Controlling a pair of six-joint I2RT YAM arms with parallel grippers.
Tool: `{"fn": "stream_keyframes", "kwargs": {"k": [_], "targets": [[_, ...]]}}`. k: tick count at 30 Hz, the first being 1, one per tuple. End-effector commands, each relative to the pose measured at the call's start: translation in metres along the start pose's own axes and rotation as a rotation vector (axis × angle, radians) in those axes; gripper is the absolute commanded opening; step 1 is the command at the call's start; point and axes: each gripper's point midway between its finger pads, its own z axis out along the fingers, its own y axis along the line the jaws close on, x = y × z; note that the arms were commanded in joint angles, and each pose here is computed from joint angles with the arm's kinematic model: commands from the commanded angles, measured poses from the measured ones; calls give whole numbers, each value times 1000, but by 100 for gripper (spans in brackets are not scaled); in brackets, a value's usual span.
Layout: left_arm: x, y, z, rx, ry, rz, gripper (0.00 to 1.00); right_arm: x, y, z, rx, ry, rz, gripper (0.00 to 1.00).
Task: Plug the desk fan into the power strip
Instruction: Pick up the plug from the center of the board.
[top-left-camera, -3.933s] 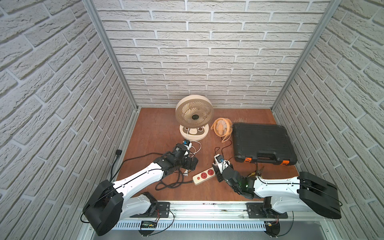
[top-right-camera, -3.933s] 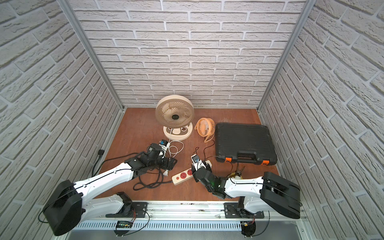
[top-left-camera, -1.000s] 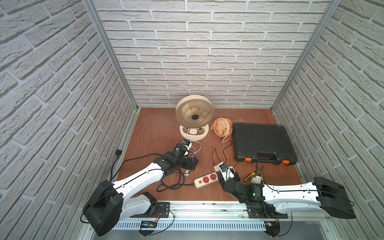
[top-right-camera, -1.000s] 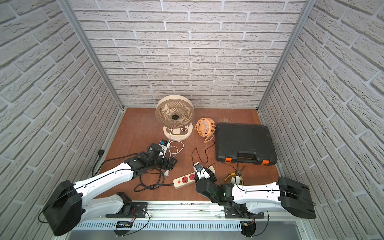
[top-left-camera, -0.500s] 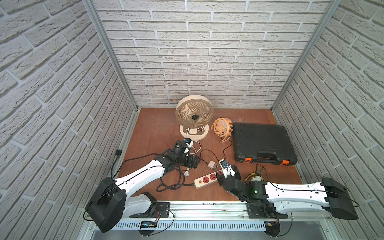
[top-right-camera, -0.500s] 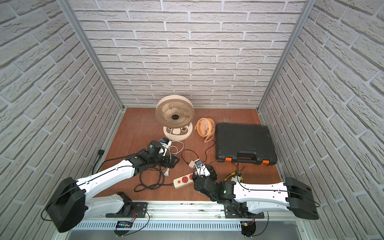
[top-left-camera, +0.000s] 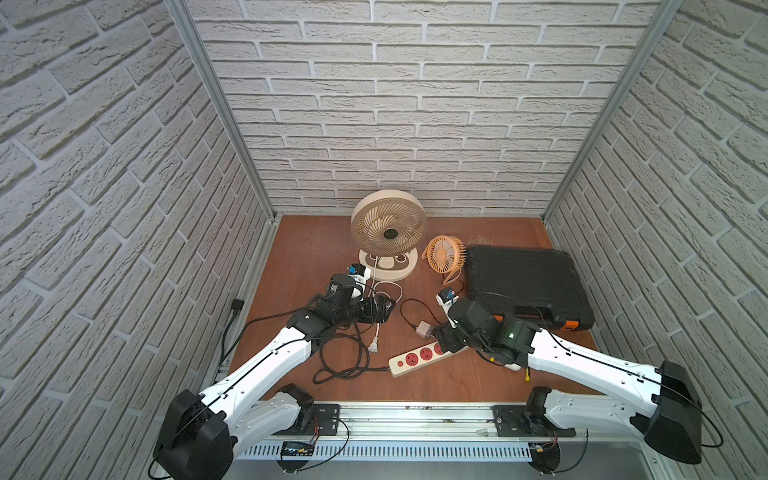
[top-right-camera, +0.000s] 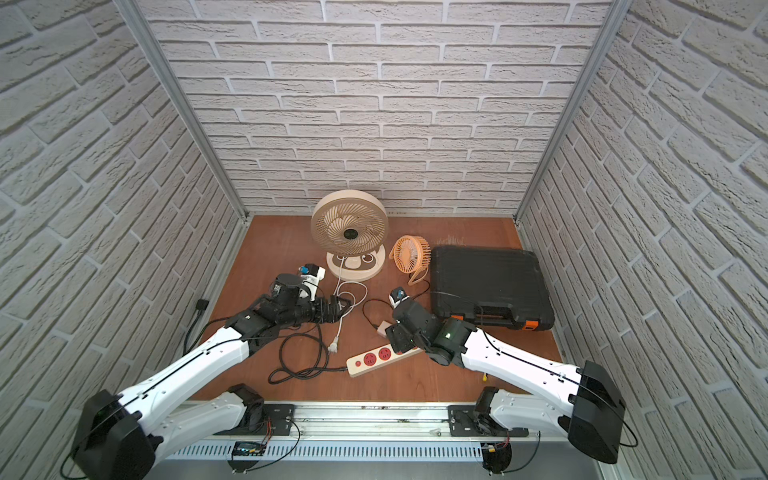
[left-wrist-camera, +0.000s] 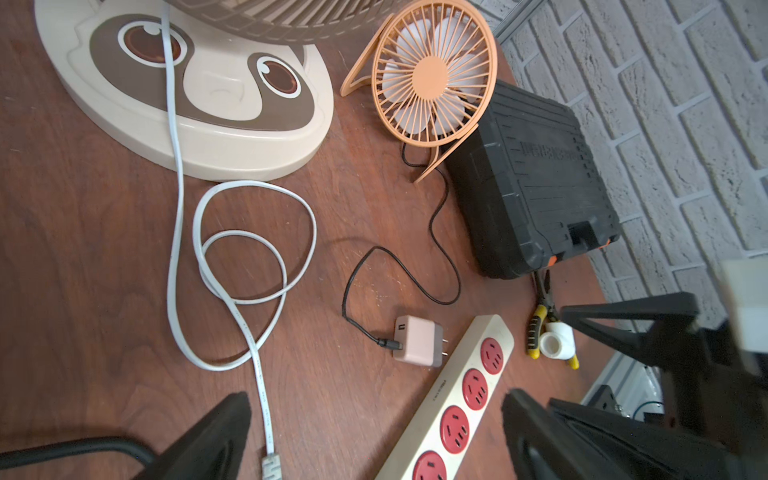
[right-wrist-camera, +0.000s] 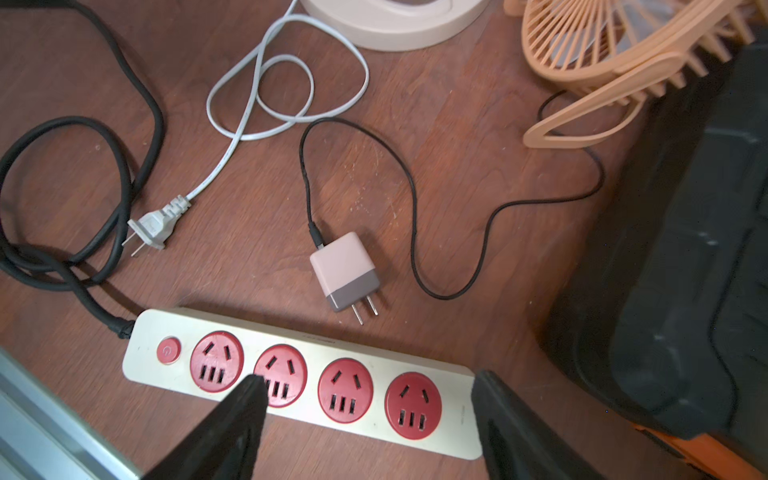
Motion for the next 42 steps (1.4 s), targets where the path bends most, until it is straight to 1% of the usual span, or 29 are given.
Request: {"fn": "stream_keyframes", "kwargs": {"k": [1, 7, 18, 22, 29, 33, 35, 36, 38, 39, 42], "targets": [[8, 2, -5, 14, 16, -46, 98, 18, 14, 11, -100, 141, -78, 81], [11, 12, -10, -4, 3, -78, 98, 28, 18, 47, -87, 257, -132, 75], [19, 19, -2, -6, 20, -99, 98, 8, 13, 87, -22, 232, -173, 74], [19, 20, 0, -3, 26, -97, 98, 12, 12, 99, -30, 258, -169, 70], [20, 21, 7, 7, 47, -108, 98, 27, 5, 112, -14, 299, -164, 67], [18, 18, 10, 28, 61, -113, 98, 29, 4, 121, -17, 302, -164, 62], [18, 16, 12, 41, 66, -115, 98, 28, 6, 124, -24, 292, -167, 56], [17, 15, 14, 54, 71, -119, 98, 27, 7, 125, -27, 286, -169, 51], [17, 11, 17, 91, 82, -137, 98, 23, 9, 124, -38, 268, -170, 40], [17, 10, 19, 111, 89, -149, 98, 19, 10, 122, -43, 253, -169, 32], [16, 5, 22, 168, 98, -171, 98, 3, 16, 111, -76, 178, -155, 14]]}}
